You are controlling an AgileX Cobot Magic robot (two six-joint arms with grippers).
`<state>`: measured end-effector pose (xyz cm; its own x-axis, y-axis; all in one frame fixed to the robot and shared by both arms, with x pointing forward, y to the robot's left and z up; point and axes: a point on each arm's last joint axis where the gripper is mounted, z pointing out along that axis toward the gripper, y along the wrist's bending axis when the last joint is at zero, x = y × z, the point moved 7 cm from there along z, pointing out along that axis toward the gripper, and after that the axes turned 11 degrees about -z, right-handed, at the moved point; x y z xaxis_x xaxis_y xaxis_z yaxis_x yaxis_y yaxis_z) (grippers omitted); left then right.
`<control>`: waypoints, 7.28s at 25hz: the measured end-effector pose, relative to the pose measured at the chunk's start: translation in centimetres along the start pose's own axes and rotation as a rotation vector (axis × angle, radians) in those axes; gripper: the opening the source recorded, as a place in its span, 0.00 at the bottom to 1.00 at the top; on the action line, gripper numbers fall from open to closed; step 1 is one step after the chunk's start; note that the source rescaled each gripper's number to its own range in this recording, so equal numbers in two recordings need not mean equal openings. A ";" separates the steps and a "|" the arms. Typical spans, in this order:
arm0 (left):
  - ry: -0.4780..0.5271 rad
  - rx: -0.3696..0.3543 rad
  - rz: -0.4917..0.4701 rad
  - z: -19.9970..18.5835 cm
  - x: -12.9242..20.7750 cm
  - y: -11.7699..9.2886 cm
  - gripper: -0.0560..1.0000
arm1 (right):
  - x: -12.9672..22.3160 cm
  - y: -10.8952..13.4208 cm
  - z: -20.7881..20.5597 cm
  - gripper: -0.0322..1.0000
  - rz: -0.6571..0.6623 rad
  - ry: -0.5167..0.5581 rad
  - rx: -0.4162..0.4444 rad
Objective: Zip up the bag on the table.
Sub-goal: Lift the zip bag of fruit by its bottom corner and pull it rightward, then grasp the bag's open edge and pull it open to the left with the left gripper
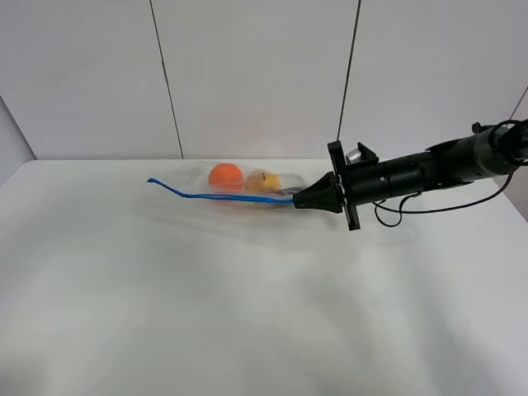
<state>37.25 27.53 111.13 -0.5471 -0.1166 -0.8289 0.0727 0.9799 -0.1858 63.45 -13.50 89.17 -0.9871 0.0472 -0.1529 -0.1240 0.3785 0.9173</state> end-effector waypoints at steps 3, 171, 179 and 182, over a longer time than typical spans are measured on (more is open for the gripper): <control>0.019 0.070 0.050 3.0 -1.9 -0.9 0.96 | -0.4 1.6 -0.6 0.03 -0.014 -0.025 -0.013; 0.083 -0.037 1.008 37.9 -2.4 1.6 0.13 | -1.6 3.9 -1.3 0.03 0.013 -0.100 -0.064; 0.103 -0.054 0.973 37.7 -2.6 3.9 0.13 | -1.5 4.0 -1.2 0.03 0.011 -0.097 -0.065; 0.108 -0.037 0.969 37.7 -2.5 3.9 0.13 | -1.5 4.0 -1.2 0.03 0.011 -0.097 -0.064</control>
<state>70.33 25.51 92.55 -0.3379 0.7562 -0.5604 0.5062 0.6480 0.5691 64.34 -13.15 93.49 -0.9744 0.1412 -0.1746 -0.1224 0.3179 0.9402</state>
